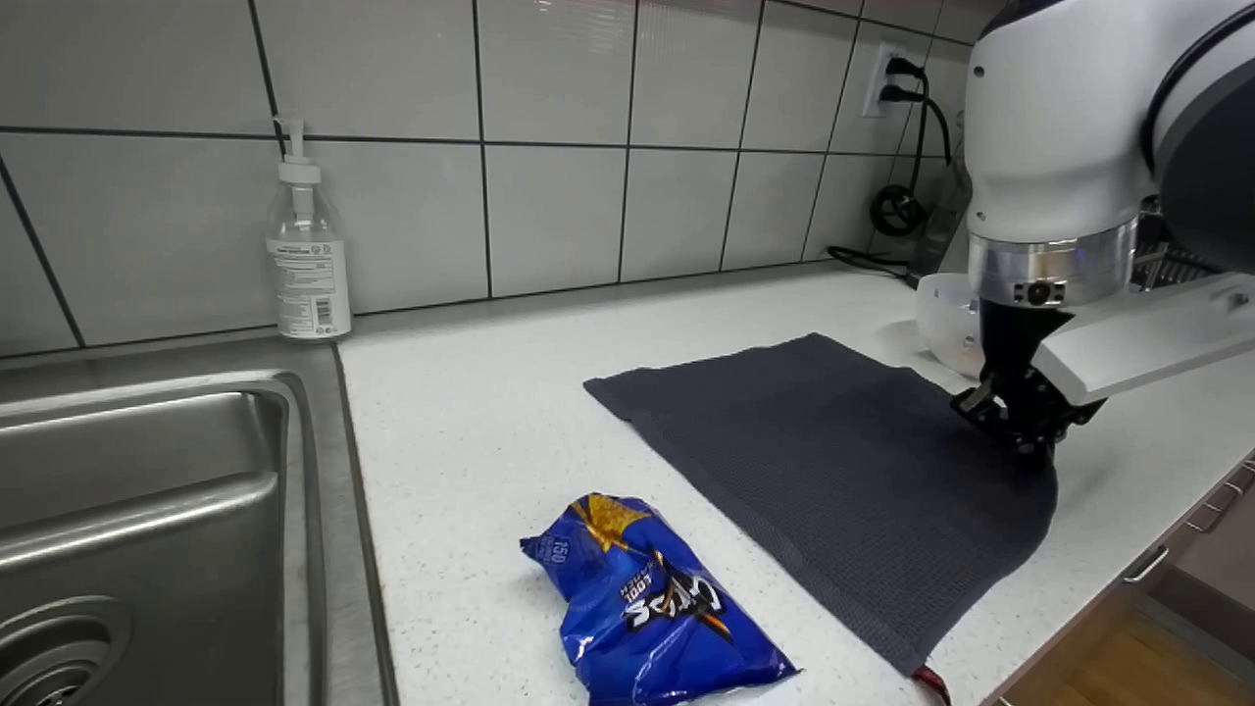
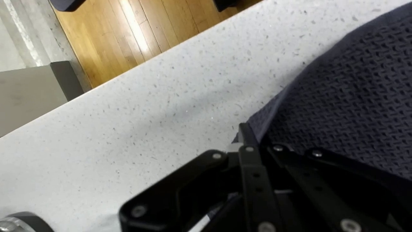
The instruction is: Fold the towel
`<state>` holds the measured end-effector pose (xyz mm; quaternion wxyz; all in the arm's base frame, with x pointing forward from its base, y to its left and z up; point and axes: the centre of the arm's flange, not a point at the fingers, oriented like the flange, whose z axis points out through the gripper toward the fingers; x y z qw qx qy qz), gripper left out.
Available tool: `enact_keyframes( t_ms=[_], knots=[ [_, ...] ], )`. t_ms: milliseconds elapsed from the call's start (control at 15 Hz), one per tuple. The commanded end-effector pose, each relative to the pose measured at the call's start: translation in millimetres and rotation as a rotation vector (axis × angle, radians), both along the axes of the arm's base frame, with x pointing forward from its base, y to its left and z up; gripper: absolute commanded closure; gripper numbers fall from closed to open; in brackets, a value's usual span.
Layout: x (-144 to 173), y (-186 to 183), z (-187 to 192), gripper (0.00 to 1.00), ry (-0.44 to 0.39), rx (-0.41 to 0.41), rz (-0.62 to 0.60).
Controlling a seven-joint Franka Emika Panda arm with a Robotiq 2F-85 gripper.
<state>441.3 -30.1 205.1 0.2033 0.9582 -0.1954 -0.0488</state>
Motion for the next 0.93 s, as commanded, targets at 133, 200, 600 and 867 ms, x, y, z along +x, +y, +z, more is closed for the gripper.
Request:
enact_keyframes(
  t_ms=[133,200,600,867],
  knots=[
    [5.4,11.2,23.6,0.99,-0.051,-0.014,0.023],
    [7.3,14.3,26.7,0.99,-0.059,-0.010,0.029],
    [15.4,39.4,38.9,0.99,-0.093,-0.008,0.071],
    [24.3,59.4,42.5,0.99,-0.117,-0.008,0.113]
  ],
)
